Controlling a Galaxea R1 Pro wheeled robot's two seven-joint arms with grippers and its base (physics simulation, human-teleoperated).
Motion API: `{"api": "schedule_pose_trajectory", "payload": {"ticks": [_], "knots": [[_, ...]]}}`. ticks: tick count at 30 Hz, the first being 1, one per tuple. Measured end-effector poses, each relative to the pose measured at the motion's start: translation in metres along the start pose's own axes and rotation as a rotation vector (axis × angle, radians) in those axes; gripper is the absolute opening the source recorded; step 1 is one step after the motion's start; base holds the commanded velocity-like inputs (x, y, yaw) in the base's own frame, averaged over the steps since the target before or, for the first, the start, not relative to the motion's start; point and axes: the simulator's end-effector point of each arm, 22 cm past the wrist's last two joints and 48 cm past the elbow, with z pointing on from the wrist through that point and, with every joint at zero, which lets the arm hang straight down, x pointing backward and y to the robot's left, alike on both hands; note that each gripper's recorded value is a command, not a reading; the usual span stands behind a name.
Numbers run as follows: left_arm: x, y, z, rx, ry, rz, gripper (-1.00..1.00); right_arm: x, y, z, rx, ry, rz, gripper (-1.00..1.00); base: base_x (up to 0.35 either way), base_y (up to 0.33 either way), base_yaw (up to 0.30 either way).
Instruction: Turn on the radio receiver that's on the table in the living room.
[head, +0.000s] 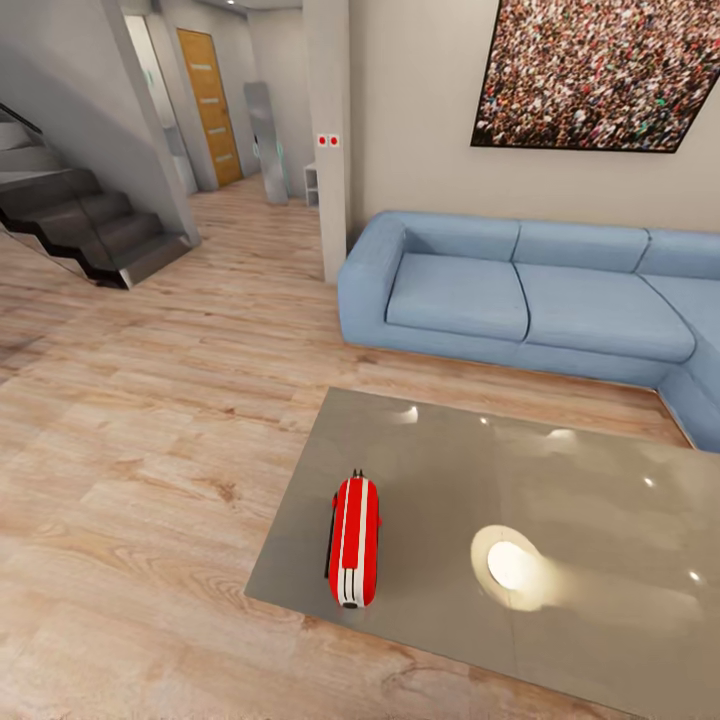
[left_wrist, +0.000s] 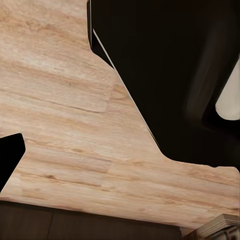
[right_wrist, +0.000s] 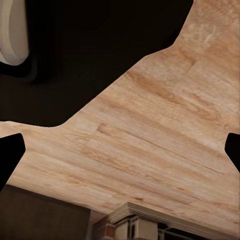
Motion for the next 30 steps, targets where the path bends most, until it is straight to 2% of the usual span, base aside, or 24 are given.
{"api": "schedule_pose_trajectory", "payload": {"ticks": [30], "knots": [[0.019,0.001,0.0,-0.003,0.049,0.001,1.0,0.018,0.005,-0.001,-0.013,0.047,0.001,1.0,0.0,0.0,0.0]]}}
